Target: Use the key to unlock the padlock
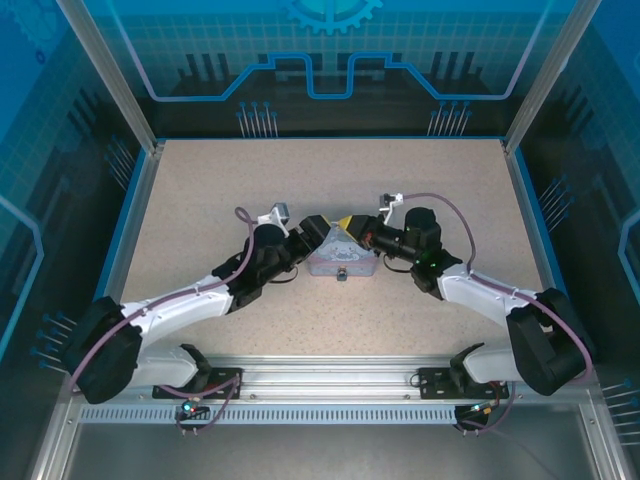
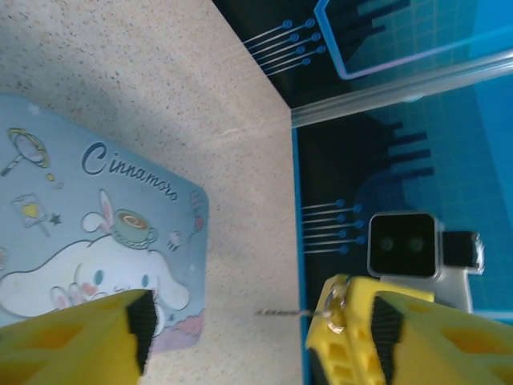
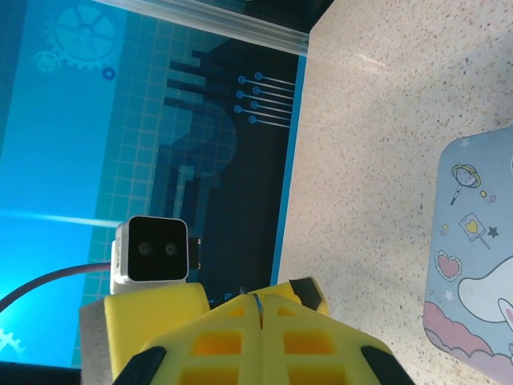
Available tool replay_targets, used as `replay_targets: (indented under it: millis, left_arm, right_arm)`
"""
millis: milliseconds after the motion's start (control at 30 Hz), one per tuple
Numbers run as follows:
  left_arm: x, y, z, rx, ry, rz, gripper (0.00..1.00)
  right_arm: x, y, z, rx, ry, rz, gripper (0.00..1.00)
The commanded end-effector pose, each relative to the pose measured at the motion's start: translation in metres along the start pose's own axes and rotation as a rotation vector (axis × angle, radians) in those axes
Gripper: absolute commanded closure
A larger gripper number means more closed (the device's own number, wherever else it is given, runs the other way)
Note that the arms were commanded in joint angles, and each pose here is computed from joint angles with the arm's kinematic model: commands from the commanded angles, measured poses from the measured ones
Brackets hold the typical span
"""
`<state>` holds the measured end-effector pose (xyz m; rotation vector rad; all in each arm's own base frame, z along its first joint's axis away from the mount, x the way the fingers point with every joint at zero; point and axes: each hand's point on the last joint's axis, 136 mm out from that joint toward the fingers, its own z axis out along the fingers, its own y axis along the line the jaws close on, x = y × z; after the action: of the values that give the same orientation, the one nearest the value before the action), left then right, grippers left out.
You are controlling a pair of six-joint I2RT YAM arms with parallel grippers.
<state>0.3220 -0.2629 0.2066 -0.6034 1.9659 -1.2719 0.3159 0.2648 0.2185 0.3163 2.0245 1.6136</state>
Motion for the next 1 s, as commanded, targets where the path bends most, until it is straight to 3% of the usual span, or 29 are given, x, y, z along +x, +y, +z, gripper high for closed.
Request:
replay_targets:
  millis: [0,467,967]
  left_arm:
    - [-0.014,-0.027,0.003,0.085,-0.067,-0.067,0.38]
    - [-0.019,-0.037,0.020,0.113,-0.085,-0.086,0.53]
    - [-0.021,-0.039,0.021,0.116,-0.098,-0.069,0.90]
  right_arm:
    - [-0.009,0.006,0.004,-0.006,-0.057,0.021,1.00]
    - [0.000,0.013,0.019,-0.048,-0.022,0.041,1.00]
    - [0.011,0.008,0.019,-0.049,0.003,0.047,1.00]
